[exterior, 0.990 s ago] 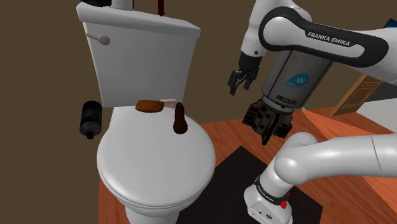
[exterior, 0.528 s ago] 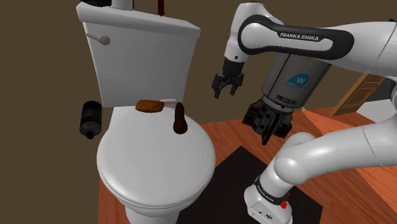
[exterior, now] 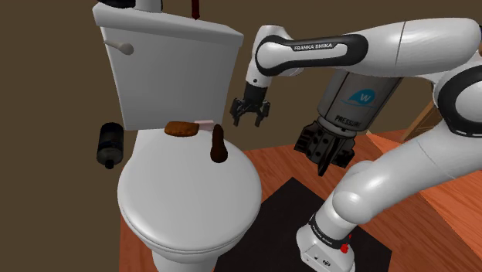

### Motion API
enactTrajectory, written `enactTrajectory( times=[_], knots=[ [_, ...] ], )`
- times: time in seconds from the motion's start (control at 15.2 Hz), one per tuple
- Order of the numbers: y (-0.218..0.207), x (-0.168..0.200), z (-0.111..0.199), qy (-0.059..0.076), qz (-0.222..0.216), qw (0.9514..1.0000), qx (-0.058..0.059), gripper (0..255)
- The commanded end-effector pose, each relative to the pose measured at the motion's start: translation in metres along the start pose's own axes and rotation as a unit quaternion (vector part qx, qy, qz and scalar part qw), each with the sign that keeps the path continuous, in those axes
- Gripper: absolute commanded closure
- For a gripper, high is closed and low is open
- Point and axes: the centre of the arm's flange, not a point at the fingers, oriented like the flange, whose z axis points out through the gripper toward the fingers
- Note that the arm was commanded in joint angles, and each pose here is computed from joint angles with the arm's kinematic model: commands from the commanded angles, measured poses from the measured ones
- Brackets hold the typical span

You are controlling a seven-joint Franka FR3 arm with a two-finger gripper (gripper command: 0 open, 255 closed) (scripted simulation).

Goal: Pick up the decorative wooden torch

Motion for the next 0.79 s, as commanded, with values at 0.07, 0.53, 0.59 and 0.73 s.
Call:
enactTrajectory(
  times=[0.07, 0.53, 0.59, 0.73],
  knots=[
    [-0.013, 0.029, 0.021, -0.015, 0.033, 0.9991, 0.023, 0],
    [-0.046, 0.093, 0.075, -0.048, 0.105, 0.9907, 0.072, 0],
    [-0.045, 0.093, 0.08, -0.048, 0.105, 0.9907, 0.072, 0],
    [-0.044, 0.095, 0.091, -0.048, 0.105, 0.9907, 0.072, 0]
  ],
)
